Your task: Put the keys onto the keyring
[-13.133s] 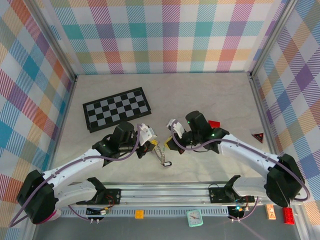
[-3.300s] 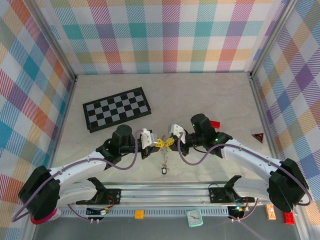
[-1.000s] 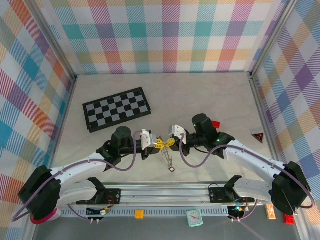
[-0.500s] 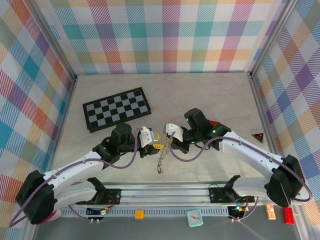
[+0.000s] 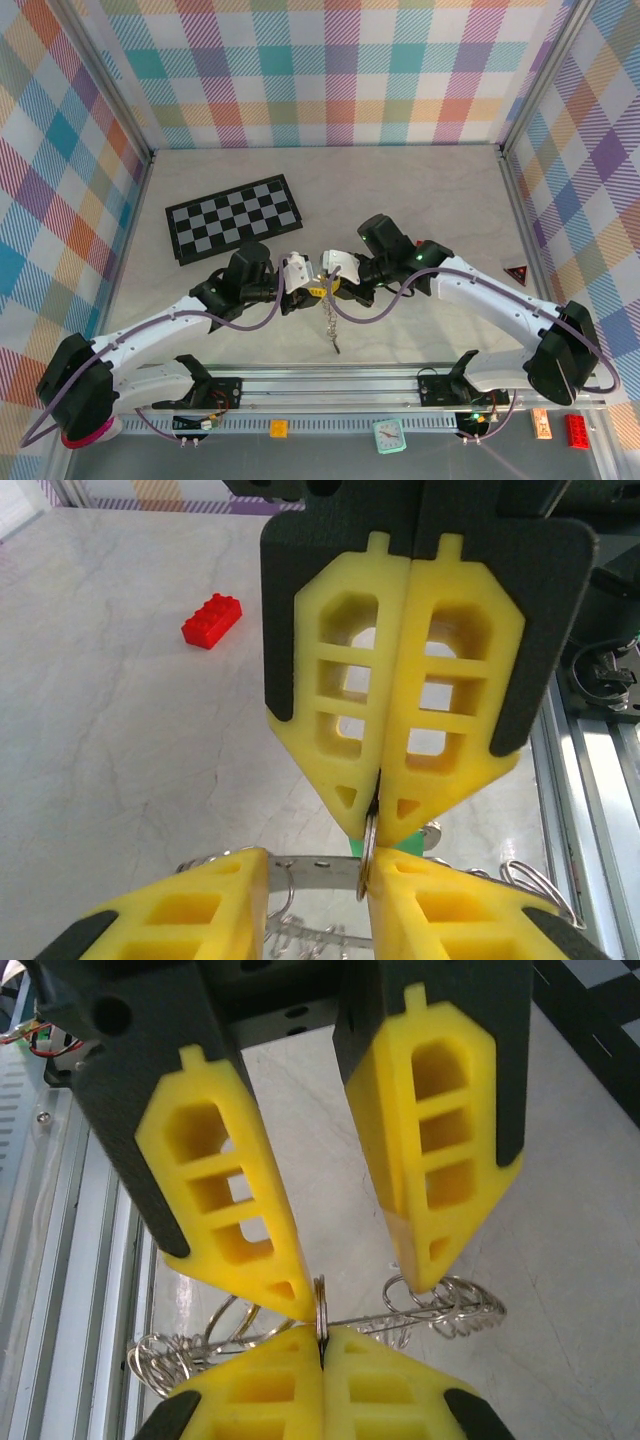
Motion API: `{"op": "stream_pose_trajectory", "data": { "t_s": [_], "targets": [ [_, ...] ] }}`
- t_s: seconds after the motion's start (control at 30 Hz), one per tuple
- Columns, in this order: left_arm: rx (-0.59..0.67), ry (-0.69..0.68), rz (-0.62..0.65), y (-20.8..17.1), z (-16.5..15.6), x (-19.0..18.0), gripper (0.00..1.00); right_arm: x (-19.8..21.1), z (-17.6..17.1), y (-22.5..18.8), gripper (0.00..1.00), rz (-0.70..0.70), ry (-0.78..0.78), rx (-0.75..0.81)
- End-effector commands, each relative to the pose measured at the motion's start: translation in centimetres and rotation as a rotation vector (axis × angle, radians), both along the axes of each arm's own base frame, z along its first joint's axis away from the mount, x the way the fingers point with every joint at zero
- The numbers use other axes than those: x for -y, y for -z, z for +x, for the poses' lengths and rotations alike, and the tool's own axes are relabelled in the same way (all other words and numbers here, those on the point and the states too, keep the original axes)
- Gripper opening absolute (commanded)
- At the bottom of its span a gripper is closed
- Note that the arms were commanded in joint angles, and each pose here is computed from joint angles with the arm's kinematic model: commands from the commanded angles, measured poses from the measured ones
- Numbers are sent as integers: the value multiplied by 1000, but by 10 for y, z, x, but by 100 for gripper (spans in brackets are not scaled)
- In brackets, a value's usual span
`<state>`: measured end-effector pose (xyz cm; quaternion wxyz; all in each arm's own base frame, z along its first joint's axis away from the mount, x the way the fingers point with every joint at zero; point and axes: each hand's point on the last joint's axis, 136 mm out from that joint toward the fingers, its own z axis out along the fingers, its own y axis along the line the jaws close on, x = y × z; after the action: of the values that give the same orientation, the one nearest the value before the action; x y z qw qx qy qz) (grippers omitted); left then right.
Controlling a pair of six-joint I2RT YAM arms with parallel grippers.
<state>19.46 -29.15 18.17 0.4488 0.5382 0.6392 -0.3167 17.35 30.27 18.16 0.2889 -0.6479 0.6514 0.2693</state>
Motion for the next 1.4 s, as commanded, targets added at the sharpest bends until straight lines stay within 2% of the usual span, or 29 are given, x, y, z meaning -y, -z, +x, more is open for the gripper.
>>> {"op": "stream_pose_trajectory", "data": {
  "t_s": [0.0,0.1,0.23,0.27,0.33,0.43,0.6,0.8,1.13,1.37],
  "targets": [
    [19,37,-22,-12,-2,7,27,-9,-1,-14,0,30,-40,25],
    [18,41,-21,-11,-2,7,20,-11,-3,-15,0,34,-49,21],
    [28,44,-29,-14,-2,7,1,-13,-6,-20,0,65,-49,19],
    [31,43,-33,-14,-3,6,0,-12,-7,-21,5,79,-46,22],
    [38,45,-42,-15,-4,6,0,-10,-8,-23,16,113,-31,34],
    [42,48,-64,-14,-7,5,0,-3,-7,-23,25,165,-5,27],
    [57,59,-119,-17,-11,5,0,5,-3,-22,31,241,39,9],
    [68,86,-159,-20,-16,7,0,8,1,-9,33,239,61,-8],
    [64,101,-177,-21,-18,9,0,1,-1,-7,19,255,30,-50],
    [71,82,-178,-22,-16,7,1,0,-2,-10,0,248,21,-56]
  ]
}}
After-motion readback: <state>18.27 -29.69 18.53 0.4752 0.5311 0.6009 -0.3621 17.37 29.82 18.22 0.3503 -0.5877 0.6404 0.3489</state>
